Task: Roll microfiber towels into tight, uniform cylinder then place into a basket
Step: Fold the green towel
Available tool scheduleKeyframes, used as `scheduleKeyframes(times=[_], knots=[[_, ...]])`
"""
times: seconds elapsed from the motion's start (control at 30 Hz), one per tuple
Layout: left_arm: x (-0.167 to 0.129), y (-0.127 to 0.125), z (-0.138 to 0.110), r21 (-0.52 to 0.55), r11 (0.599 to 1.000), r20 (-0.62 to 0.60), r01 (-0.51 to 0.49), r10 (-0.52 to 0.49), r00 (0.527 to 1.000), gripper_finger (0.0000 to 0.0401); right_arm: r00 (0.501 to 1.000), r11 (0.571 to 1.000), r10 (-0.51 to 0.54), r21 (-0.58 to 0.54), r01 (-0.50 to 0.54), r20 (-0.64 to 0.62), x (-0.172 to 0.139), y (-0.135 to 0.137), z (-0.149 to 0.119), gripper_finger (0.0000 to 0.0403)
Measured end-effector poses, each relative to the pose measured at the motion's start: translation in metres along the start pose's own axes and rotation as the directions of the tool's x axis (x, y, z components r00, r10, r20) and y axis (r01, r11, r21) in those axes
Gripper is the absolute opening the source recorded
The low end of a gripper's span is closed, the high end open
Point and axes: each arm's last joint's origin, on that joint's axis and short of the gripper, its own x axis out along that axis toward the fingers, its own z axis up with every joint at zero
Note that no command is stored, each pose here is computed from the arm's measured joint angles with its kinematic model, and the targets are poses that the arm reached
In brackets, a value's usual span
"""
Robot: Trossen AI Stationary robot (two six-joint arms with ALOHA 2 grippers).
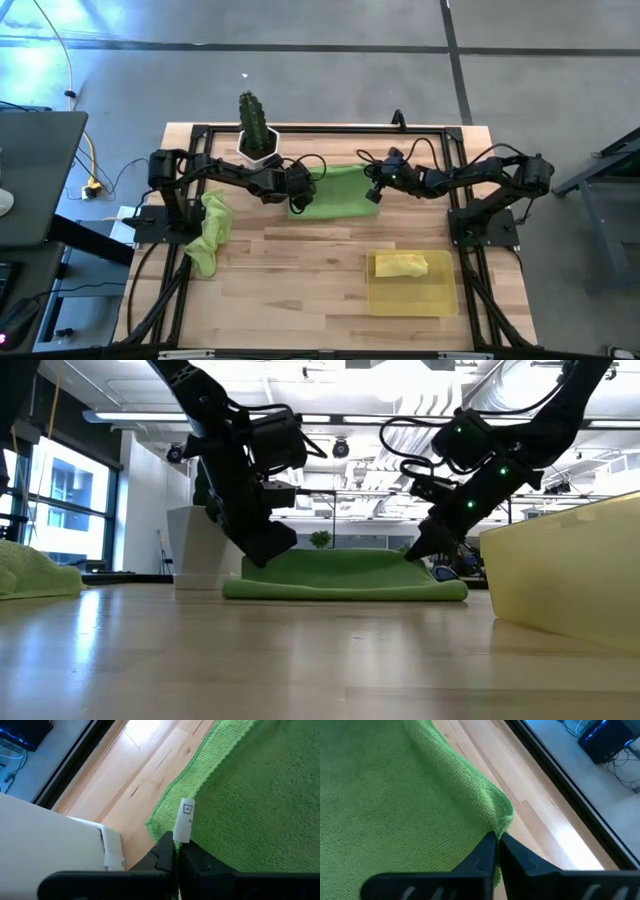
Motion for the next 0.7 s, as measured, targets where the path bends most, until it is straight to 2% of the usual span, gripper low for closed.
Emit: scheduleKeyframes(times=[0.17,0.23,0.3,0.37,0.5,0.7], knots=[[0.0,-0.001,0.002,-0.012,1.0,0.014,0.008,-0.007,1.0,0.0,0.999,0.994,-0.041,-0.101,0.04,-0.006,0.0,-0.001,0.0,0.0082],[0.0,-0.001,0.003,-0.025,1.0,0.028,0.018,-0.017,0.999,0.0,0.992,0.982,-0.129,-0.139,0.126,-0.012,0.0,-0.004,0.0,0.0115],[0.0,-0.002,0.005,-0.035,0.999,0.041,0.025,-0.023,0.999,0.0,0.975,0.967,-0.221,-0.136,0.215,-0.025,0.0,-0.007,0.003,0.0142],[0.0,-0.002,0.006,-0.04,0.999,0.048,0.027,-0.025,0.999,0.0,0.968,0.965,-0.248,-0.099,0.244,-0.032,0.0,-0.009,0.007,0.0162],[0.0,-0.002,0.006,-0.044,0.999,0.053,0.029,-0.027,0.998,0.0,0.991,0.992,-0.129,-0.002,0.129,-0.022,0.001,-0.005,0.011,0.0175],[0.003,-0.004,0.006,-0.041,0.999,0.049,0.023,-0.021,0.999,0.0,1.0,0.995,0.011,0.101,-0.009,-0.017,0.001,-0.001,0.009,0.0157]])
